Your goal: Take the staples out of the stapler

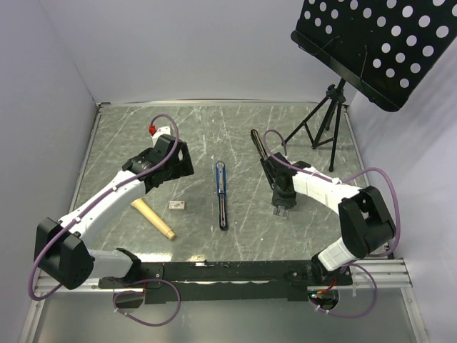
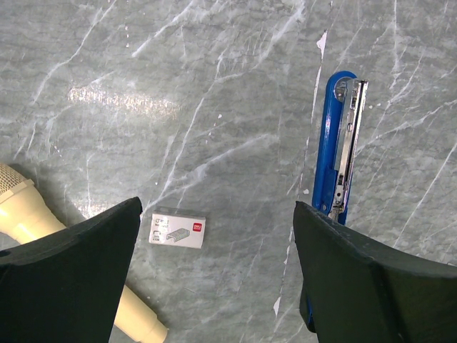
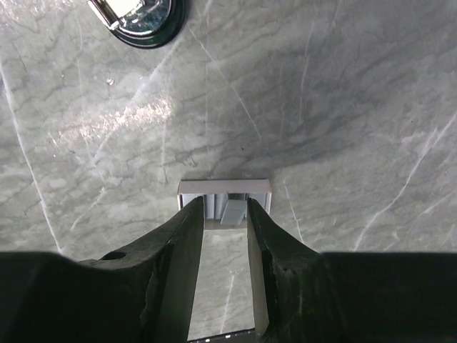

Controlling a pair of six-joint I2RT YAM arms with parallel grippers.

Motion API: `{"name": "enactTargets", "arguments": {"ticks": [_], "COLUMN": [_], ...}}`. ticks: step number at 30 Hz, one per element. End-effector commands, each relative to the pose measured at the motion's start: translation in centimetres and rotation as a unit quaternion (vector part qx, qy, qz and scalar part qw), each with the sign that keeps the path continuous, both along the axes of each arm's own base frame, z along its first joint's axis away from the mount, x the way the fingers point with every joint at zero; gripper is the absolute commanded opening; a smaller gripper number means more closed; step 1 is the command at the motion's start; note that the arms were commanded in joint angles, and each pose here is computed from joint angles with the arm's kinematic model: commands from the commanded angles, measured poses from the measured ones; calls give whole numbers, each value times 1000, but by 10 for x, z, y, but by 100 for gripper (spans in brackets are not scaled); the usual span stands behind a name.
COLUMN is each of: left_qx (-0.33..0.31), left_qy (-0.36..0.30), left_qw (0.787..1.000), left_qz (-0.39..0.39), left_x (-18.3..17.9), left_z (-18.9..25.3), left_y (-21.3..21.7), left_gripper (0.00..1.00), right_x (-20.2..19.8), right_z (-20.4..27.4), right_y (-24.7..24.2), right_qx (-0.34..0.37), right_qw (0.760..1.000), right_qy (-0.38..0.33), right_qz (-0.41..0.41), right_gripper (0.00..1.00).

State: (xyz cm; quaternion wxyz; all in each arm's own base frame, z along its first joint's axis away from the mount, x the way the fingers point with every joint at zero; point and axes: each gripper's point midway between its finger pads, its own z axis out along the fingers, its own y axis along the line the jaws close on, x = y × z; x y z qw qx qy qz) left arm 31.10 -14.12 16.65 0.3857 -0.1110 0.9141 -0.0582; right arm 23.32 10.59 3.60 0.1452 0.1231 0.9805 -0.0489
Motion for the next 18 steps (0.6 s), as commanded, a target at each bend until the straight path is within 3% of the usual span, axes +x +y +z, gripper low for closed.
{"name": "enactTargets", "arguments": {"ticks": [1, 18], "left_qx": [6, 5], "left_qy": [-13, -12], "left_qw": [1000, 1000], "left_qz": [0, -3], "left_x": [0, 1], "left_z": [7, 7], "left_y": [3, 2], "left_gripper": [92, 92], "right_x": [14, 19], "right_z": [3, 12], "right_y": [0, -1], "right_qx": [-11, -11], "right_qw": [1000, 999], "right_qy": [-17, -33], "right_qz": [7, 10], "right_gripper": [38, 36]}}
